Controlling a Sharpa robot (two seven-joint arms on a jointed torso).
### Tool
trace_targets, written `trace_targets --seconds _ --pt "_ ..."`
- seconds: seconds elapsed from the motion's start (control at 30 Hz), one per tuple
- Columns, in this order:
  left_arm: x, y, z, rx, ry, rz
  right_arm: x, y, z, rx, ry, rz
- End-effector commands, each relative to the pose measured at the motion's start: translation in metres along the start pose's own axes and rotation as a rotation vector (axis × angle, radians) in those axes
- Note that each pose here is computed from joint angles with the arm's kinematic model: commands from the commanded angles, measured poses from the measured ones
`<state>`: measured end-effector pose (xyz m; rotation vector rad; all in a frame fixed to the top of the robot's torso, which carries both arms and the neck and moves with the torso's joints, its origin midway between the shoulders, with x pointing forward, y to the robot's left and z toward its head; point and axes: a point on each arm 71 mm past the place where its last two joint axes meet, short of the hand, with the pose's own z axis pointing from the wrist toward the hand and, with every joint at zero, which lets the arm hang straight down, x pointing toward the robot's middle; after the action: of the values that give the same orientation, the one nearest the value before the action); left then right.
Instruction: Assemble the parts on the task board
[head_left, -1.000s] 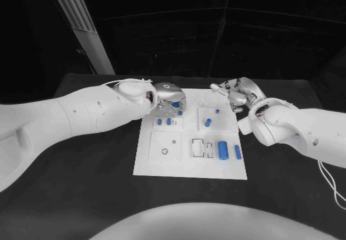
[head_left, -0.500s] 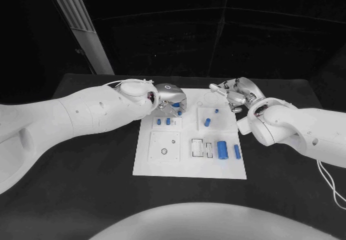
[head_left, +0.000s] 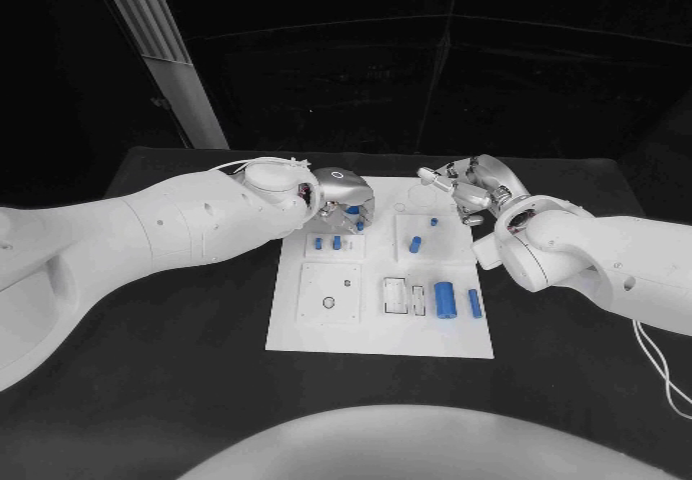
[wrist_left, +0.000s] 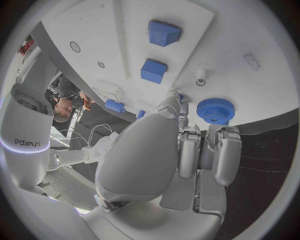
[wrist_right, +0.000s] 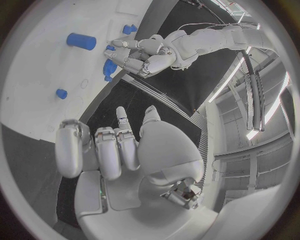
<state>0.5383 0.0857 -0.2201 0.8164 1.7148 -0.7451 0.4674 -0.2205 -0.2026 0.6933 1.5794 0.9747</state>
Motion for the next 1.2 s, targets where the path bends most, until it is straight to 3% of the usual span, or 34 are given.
trace_targets --seconds 0.03,1.2 --pt "0.0025 0.0013 0.0006 -0.022 0.035 0.005 0.0007 0.0013 0.0003 -0.002 0.008 0.003" --pt "0.0032 0.0033 0.0012 -0.045 0.039 0.045 0.0017 0.0015 0.001 -0.002 0.011 0.004"
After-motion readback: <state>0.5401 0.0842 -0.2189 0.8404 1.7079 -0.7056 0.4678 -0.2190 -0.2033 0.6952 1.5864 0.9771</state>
